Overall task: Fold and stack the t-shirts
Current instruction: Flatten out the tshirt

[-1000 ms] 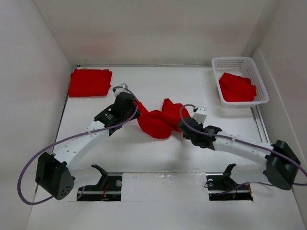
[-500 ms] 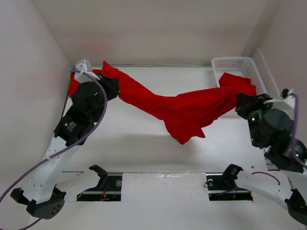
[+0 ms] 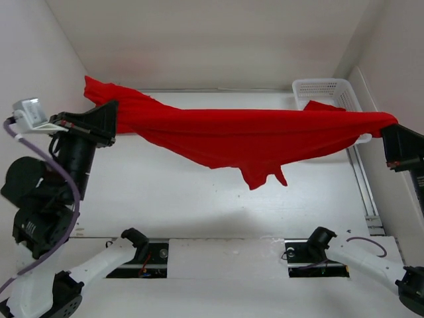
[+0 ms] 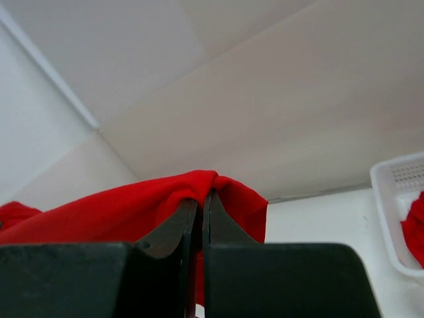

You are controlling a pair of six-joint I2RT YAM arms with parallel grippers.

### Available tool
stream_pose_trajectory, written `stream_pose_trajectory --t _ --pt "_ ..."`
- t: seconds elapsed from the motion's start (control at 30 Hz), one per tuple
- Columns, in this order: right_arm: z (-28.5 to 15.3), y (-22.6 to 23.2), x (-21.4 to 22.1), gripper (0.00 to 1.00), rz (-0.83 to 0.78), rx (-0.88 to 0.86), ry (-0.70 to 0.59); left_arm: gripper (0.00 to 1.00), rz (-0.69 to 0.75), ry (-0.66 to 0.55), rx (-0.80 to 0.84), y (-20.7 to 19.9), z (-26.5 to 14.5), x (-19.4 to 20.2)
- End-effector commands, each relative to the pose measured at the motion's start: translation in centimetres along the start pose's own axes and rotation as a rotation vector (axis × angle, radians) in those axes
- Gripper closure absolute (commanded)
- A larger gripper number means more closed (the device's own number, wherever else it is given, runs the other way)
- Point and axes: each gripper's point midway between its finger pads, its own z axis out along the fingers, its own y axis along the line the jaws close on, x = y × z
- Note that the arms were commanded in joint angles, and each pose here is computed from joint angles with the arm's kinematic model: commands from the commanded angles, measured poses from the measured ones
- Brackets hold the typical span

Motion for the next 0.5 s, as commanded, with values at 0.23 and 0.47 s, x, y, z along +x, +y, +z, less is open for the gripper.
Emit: stream_pose_trajectory --t 0.23,0.47 --pt "1.9 0.6 3.8 1.0 -0.058 -0.022 0.03 1.0 0.014 -0.008 -0.08 1.1 2.3 1.4" --pt "6.0 -6.6 20.5 1.0 -0.193 0.356 0.232 1.0 0.059 0.216 -0.491 11.1 8.0 15.6"
